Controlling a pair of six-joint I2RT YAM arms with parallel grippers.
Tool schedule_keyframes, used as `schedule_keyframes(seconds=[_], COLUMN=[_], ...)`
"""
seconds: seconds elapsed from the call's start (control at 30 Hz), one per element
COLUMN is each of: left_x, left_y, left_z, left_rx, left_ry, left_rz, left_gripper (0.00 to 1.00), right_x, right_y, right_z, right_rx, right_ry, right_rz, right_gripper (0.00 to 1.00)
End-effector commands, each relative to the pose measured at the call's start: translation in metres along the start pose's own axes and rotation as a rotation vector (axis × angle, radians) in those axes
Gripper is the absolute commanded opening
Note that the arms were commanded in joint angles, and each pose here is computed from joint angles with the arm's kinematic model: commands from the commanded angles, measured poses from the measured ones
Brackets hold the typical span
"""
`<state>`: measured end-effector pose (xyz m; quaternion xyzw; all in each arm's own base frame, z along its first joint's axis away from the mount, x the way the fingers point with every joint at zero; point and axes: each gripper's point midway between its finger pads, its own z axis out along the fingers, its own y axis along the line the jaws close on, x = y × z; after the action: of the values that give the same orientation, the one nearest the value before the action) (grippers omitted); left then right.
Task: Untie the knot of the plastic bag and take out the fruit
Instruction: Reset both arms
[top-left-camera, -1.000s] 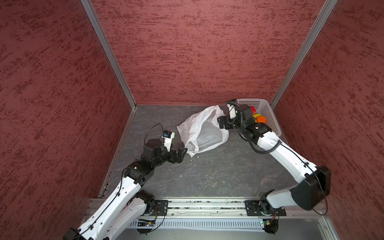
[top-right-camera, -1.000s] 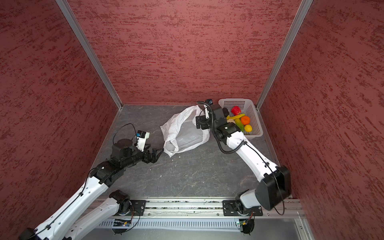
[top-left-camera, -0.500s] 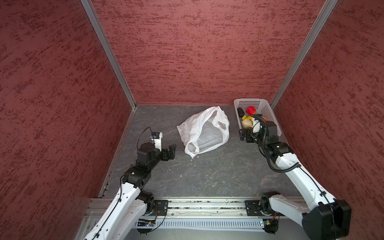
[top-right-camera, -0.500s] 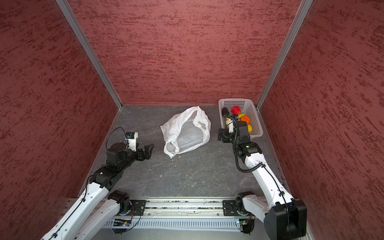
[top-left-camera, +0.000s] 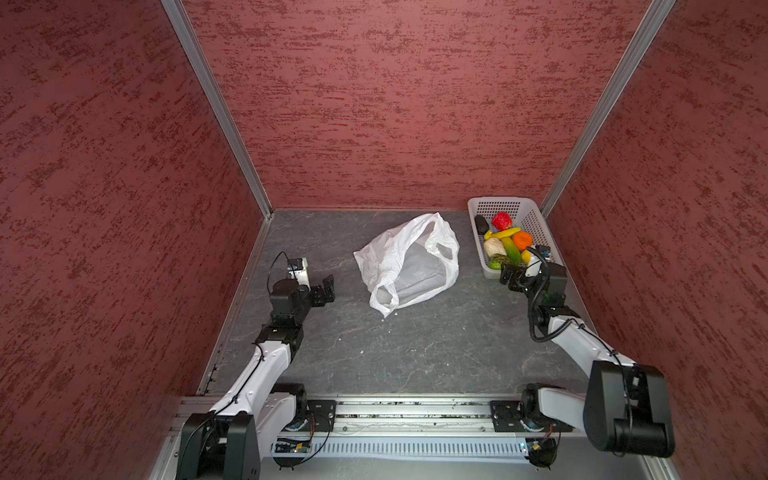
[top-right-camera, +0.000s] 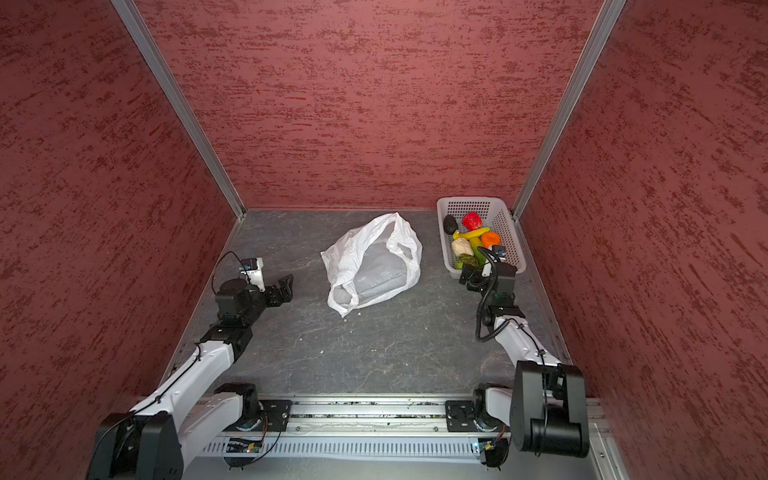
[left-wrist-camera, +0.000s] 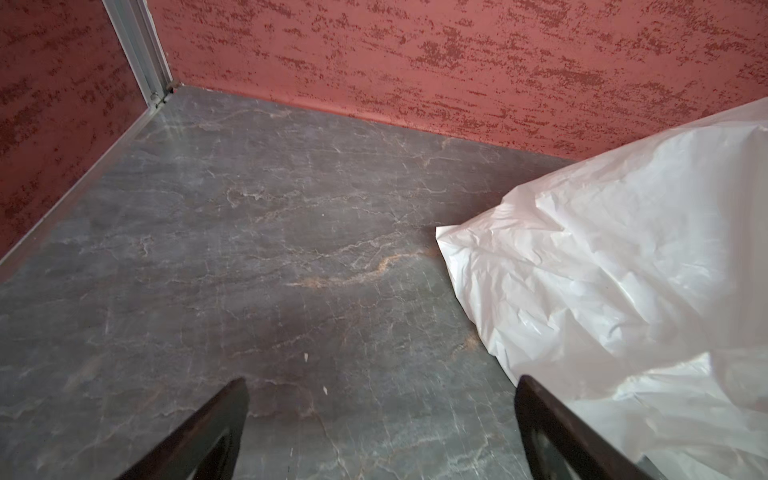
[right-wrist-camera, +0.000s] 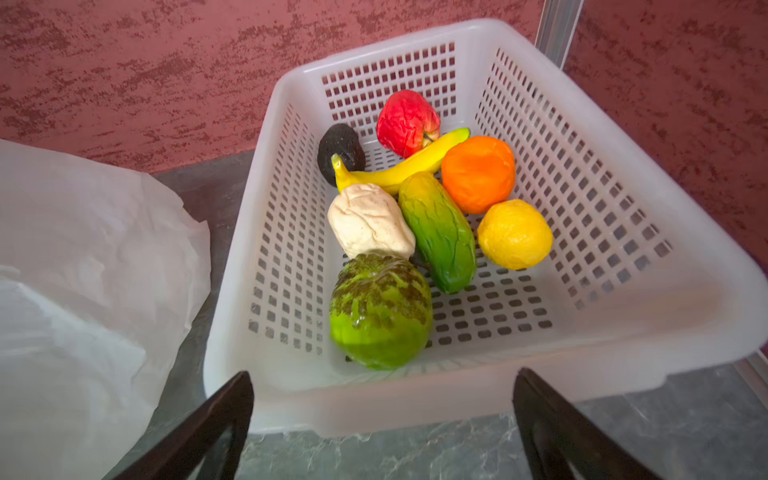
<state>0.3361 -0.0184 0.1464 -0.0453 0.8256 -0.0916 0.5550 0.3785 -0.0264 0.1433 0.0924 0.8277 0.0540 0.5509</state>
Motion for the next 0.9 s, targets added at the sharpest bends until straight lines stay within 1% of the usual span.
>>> schedule_keyframes(seconds=[0.0, 0.13, 0.3, 0.47, 0.5, 0.63, 0.87], left_x=[-0.035, -0.03, -0.023, -0.012, -0.01, -0.001, 0.001], left_y=[-0.001, 0.002, 0.013, 0.023, 0.025, 0.027, 0.026], left_z=[0.002, 0.012, 0.026, 0.04, 0.043, 0.054, 0.059], left_rx=[0.016, 0.014, -0.019, -0.033, -0.036, -0.034, -0.033], left_ry=[-0.185, -0.212, -0.225, -0.218, -0.216, -0.195, -0.178], left_rz=[0.067, 0.095, 0.121, 0.1, 0.1, 0.1, 0.106], left_gripper=[1.0, 1.0, 1.0, 1.0, 1.0, 1.0, 1.0], right_x=[-0.038, -0.031, -0.026, -0.016, -0.007, -0.005, 0.003], right_y=[0.003, 0.0, -0.006, -0.008, -0.01, -0.011, -0.006], right_z=[-0.004, 0.004, 0.002, 0.001, 0.004, 0.007, 0.007], right_rx=[-0.029, -0.027, -0.014, -0.02, -0.017, -0.014, -0.03], right_ry=[-0.231, -0.233, -0.281, -0.317, -0.305, -0.297, -0.308], right_rz=[-0.038, -0.048, -0.055, -0.056, -0.054, -0.057, -0.078], right_gripper=[0.98, 0.98, 0.98, 0.98, 0.98, 0.98, 0.99])
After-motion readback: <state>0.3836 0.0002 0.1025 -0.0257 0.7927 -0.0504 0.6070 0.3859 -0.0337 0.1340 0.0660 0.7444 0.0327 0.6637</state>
